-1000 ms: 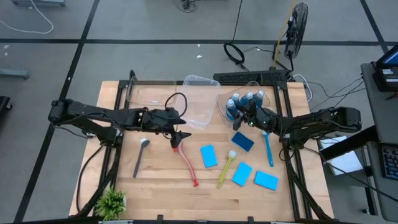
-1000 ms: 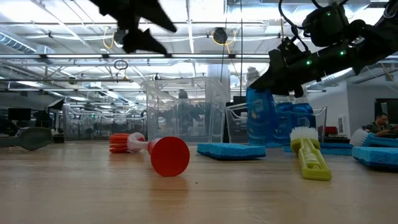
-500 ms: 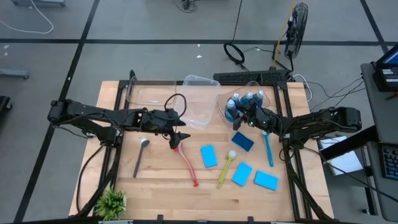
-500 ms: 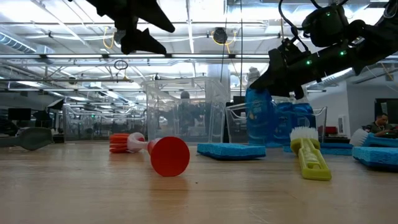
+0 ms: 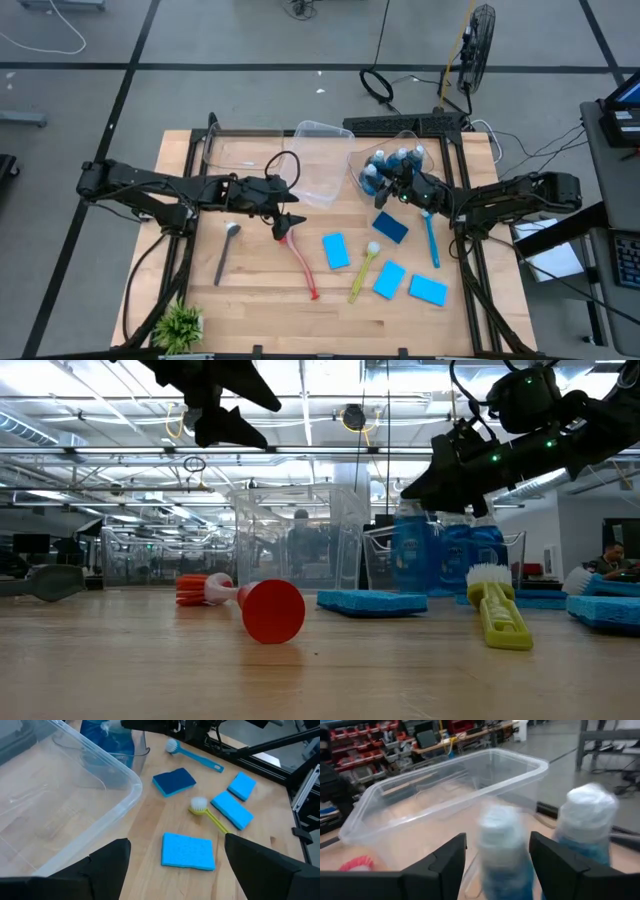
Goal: Pick & Place Kitchen Sink Supplies
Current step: Put the blue dish soap into the right transparent bin, then put the blue dish brush into the transparent container
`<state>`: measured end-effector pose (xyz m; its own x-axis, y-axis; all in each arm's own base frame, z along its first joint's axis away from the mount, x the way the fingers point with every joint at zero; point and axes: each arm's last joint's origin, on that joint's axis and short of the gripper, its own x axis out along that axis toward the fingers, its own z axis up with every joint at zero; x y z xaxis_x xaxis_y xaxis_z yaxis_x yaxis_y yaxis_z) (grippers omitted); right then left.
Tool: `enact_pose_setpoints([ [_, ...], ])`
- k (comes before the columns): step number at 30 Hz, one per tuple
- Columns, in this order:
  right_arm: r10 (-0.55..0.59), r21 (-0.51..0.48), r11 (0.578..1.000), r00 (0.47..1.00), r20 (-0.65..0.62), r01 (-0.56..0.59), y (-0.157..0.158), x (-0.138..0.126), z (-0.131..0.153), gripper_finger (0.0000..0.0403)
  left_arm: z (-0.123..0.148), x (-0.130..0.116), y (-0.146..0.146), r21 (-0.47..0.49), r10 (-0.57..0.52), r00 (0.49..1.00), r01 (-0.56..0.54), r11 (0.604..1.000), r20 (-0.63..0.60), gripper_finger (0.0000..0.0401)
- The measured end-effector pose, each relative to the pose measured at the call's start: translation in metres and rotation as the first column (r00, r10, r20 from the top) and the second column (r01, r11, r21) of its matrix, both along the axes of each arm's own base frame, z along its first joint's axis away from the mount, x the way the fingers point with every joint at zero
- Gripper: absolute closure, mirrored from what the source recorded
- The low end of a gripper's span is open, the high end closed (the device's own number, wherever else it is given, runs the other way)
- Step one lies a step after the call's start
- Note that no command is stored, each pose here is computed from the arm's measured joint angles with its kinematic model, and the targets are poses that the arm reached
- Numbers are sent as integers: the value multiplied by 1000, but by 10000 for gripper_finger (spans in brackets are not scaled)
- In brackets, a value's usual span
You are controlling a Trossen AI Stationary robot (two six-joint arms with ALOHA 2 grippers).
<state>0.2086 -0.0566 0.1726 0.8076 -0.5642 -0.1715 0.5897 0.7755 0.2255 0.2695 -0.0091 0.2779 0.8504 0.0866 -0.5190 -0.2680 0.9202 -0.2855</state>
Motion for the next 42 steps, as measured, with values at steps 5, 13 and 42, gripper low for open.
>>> enact_pose_setpoints([
  [5, 1, 2, 1000, 1000, -6, -1, 0, 0, -1, 196, 0, 0, 0, 0, 0, 1000, 0, 1000, 0, 86],
  [13, 2, 0, 1000, 1000, 1, -2, 0, 0, 0, 195, 0, 0, 0, -1, 1, 1000, -1, 1000, 0, 85],
  [42, 274, -450, 888, 891, 361, -91, 46, -64, 101, 195, 8, 4, -9, 35, -51, 995, 48, 998, 90, 80],
])
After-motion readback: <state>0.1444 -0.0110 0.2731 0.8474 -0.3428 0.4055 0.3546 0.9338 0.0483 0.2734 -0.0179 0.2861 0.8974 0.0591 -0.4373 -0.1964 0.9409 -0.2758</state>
